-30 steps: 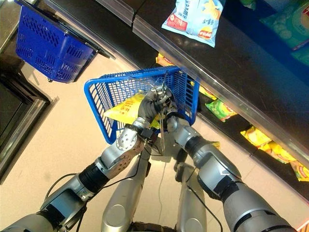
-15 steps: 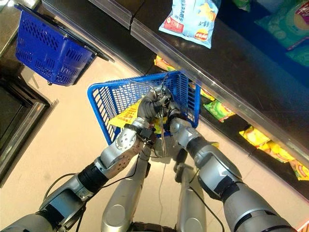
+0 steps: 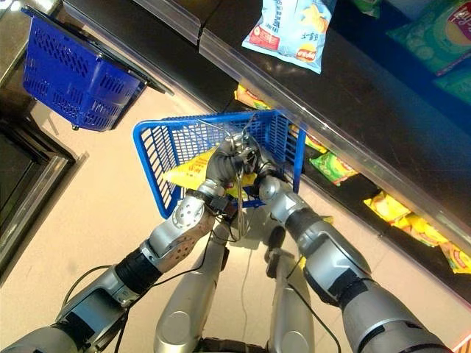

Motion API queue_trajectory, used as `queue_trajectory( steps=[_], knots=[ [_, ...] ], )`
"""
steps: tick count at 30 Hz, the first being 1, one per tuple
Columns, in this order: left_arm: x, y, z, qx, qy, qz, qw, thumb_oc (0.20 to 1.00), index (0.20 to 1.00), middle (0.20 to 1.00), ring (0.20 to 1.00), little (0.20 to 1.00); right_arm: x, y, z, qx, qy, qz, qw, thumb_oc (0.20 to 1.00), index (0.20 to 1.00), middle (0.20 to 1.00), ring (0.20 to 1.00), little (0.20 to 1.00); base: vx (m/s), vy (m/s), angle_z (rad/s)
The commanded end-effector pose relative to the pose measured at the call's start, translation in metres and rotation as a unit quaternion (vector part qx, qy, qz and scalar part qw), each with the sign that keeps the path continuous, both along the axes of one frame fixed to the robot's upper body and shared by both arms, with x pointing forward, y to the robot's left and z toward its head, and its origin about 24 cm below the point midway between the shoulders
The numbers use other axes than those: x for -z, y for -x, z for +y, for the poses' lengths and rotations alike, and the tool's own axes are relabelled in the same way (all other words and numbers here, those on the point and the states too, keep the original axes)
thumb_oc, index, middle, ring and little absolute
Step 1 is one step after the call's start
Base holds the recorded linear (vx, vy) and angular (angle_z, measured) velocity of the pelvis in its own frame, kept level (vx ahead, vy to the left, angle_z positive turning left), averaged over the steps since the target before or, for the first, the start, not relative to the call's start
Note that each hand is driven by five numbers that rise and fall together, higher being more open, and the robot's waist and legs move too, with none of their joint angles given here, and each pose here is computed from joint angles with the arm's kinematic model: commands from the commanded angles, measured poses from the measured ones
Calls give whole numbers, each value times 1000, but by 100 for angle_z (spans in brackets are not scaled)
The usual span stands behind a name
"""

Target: Pick up the snacks into the basket

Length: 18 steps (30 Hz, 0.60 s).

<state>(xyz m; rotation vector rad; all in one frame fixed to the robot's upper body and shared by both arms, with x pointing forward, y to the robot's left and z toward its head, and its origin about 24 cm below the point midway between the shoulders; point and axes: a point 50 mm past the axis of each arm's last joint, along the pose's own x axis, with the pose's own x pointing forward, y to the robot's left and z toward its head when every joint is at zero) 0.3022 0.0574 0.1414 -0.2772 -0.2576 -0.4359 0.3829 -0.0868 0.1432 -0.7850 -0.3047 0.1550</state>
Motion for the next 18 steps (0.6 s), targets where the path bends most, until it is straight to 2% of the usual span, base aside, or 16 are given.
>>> queue_trajectory(
  steps=[1, 3, 4, 9, 12, 18],
  knots=[
    [-31, 26, 16, 26, 69, -92, 993, 200, 200, 200, 200, 200, -23, 11, -19, -20, -26, -54, 998, 1000, 1000, 1000, 1000, 1000, 25, 26, -9],
    [-31, 26, 16, 26, 69, -91, 993, 200, 200, 200, 200, 200, -23, 11, -19, -19, -26, -53, 998, 1000, 1000, 1000, 1000, 1000, 30, 23, -8],
    [-16, 27, 33, 1, 64, -64, 996, 200, 200, 200, 200, 200, -17, 20, -29, -21, -19, -54, 998, 1000, 1000, 1000, 1000, 1000, 55, 39, -10],
    [15, 35, 77, -68, 42, -15, 997, 200, 200, 200, 200, 200, 11, 56, -66, -20, -21, -34, 999, 1000, 1000, 1000, 1000, 1000, 72, 74, -11],
    [27, 42, 102, -103, 23, 3, 994, 200, 200, 200, 200, 200, 21, 79, -86, -26, 21, -20, 999, 1000, 1000, 1000, 1000, 1000, 78, 102, -19],
    [42, 53, 130, -150, 7, 24, 988, 200, 200, 200, 200, 200, 52, 109, -115, -14, -18, 57, 998, 1000, 1000, 1000, 1000, 1000, 86, 101, -34]
  ],
)
